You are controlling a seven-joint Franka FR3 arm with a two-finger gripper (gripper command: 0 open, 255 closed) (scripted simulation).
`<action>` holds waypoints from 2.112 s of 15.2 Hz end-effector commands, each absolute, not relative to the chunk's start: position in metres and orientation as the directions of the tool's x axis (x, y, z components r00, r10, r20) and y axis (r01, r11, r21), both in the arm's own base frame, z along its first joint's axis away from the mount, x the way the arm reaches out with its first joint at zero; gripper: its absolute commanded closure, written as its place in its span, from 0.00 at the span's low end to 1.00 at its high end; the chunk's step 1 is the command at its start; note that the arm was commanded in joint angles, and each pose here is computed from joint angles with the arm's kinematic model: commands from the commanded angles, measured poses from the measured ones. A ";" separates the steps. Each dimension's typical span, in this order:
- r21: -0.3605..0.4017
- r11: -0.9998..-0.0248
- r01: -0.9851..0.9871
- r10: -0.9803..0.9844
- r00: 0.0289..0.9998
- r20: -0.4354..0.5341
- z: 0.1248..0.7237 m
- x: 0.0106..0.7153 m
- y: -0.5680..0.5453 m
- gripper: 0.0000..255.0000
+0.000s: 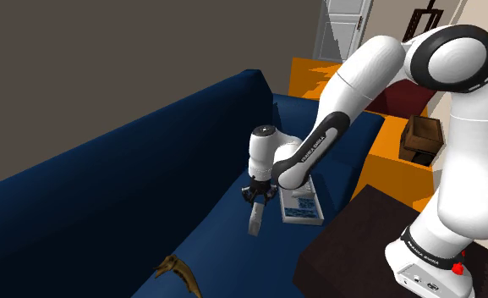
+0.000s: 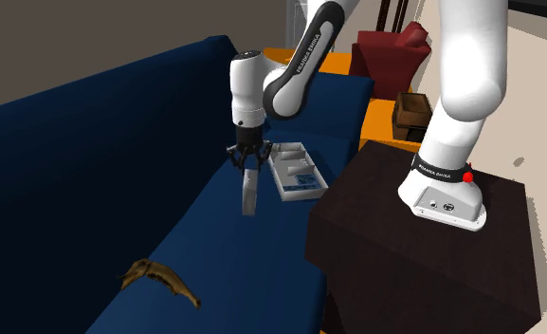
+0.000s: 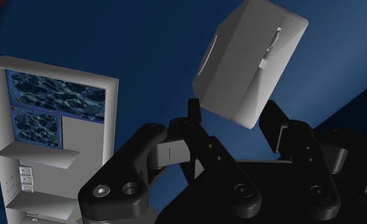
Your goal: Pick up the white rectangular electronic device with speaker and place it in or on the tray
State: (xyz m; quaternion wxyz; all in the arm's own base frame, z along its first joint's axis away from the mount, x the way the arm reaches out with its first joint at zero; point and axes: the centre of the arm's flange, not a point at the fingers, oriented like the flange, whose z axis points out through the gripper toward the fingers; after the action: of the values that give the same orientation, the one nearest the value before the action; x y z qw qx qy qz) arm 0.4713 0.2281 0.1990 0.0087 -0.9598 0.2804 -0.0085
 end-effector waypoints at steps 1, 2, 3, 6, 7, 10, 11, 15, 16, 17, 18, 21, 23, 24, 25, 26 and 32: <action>-0.022 -0.843 -0.538 -0.538 0.843 0.011 0.210 0.471 0.226 1.00; -0.022 -0.843 -0.538 -0.538 0.843 0.011 0.215 0.471 0.226 1.00; -0.022 -0.843 -0.538 -0.538 0.843 0.011 0.221 0.471 0.226 1.00; -0.022 -0.843 -0.538 -0.538 0.843 0.011 0.237 0.471 0.226 1.00; -0.022 -0.843 -0.538 -0.538 0.843 0.011 0.242 0.471 0.226 1.00; -0.022 -0.843 -0.538 -0.538 0.843 0.011 0.249 0.475 0.200 1.00; -0.022 -0.843 -0.538 -0.538 0.843 0.011 0.251 0.478 0.188 1.00; -0.022 -0.843 -0.538 -0.538 0.843 0.011 0.258 0.486 0.136 1.00; -0.022 -0.843 -0.538 -0.538 0.843 0.011 0.259 0.488 0.123 1.00; -0.022 -0.843 -0.538 -0.538 0.843 0.011 0.261 0.490 0.110 1.00; -0.022 -0.843 -0.538 -0.538 0.843 0.011 0.263 0.493 0.097 1.00; -0.022 -0.843 -0.538 -0.538 0.843 0.011 0.268 0.499 0.058 1.00; -0.022 -0.843 -0.538 -0.538 0.843 0.011 0.271 0.503 0.033 1.00; -0.022 -0.843 -0.538 -0.538 0.843 0.011 0.273 0.505 0.020 1.00; -0.022 -0.843 -0.538 -0.538 0.843 0.011 0.275 0.508 0.007 1.00; -0.022 -0.843 -0.538 -0.538 0.843 0.011 0.276 0.510 -0.006 1.00; -0.022 -0.843 -0.538 -0.538 0.843 0.011 0.287 0.522 -0.084 1.00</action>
State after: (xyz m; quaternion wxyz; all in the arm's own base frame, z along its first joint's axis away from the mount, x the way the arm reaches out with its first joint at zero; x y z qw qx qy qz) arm 0.5177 -0.0676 0.2858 0.0088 -0.9596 0.2811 -0.0083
